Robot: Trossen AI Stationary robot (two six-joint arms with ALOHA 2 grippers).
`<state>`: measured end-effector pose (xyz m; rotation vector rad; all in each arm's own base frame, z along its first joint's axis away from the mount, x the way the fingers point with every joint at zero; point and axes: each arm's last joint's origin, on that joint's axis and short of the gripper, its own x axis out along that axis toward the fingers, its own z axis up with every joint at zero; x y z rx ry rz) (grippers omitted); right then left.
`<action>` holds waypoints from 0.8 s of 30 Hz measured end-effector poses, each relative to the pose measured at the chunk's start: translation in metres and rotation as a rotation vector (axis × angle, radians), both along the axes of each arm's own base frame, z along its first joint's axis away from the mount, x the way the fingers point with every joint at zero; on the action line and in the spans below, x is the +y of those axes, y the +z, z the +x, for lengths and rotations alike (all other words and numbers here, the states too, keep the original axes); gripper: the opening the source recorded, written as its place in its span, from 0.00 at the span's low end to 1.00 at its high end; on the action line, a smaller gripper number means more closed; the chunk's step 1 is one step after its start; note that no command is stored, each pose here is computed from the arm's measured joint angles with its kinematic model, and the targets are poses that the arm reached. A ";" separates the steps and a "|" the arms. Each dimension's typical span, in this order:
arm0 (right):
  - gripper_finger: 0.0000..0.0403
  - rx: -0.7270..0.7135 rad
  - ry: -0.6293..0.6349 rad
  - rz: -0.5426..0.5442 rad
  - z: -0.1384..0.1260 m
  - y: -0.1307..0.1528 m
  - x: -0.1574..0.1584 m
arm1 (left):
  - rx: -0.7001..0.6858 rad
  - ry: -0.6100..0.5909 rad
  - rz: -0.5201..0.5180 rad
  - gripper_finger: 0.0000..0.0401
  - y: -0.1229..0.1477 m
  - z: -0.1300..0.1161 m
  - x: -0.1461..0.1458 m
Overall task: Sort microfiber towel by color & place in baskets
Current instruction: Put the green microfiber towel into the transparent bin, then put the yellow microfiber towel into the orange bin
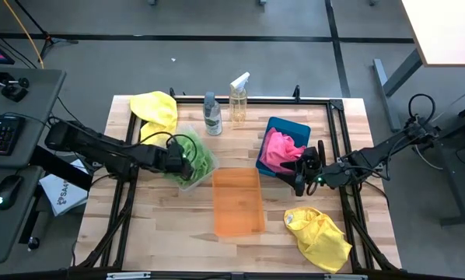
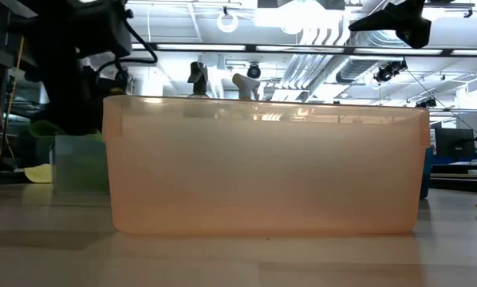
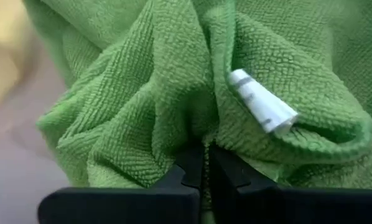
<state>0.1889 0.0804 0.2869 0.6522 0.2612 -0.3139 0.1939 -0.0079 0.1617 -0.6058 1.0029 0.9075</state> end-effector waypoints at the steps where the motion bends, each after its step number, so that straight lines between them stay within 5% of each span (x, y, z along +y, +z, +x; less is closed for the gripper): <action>1: 0.65 -0.001 -0.003 0.001 0.000 0.000 0.000 | 0.006 -0.007 -0.002 0.00 0.000 0.000 0.002; 8: 0.65 -0.010 -0.022 0.036 0.000 0.000 -0.001 | 0.013 -0.118 -0.001 0.05 0.020 0.014 0.017; 20: 0.65 -0.018 -0.103 0.055 0.005 0.000 -0.013 | 0.159 -0.340 0.074 0.36 0.078 0.022 0.031; 24: 0.65 -0.035 -0.182 0.091 0.008 0.000 -0.024 | 0.204 -0.325 0.110 0.44 0.088 0.020 0.042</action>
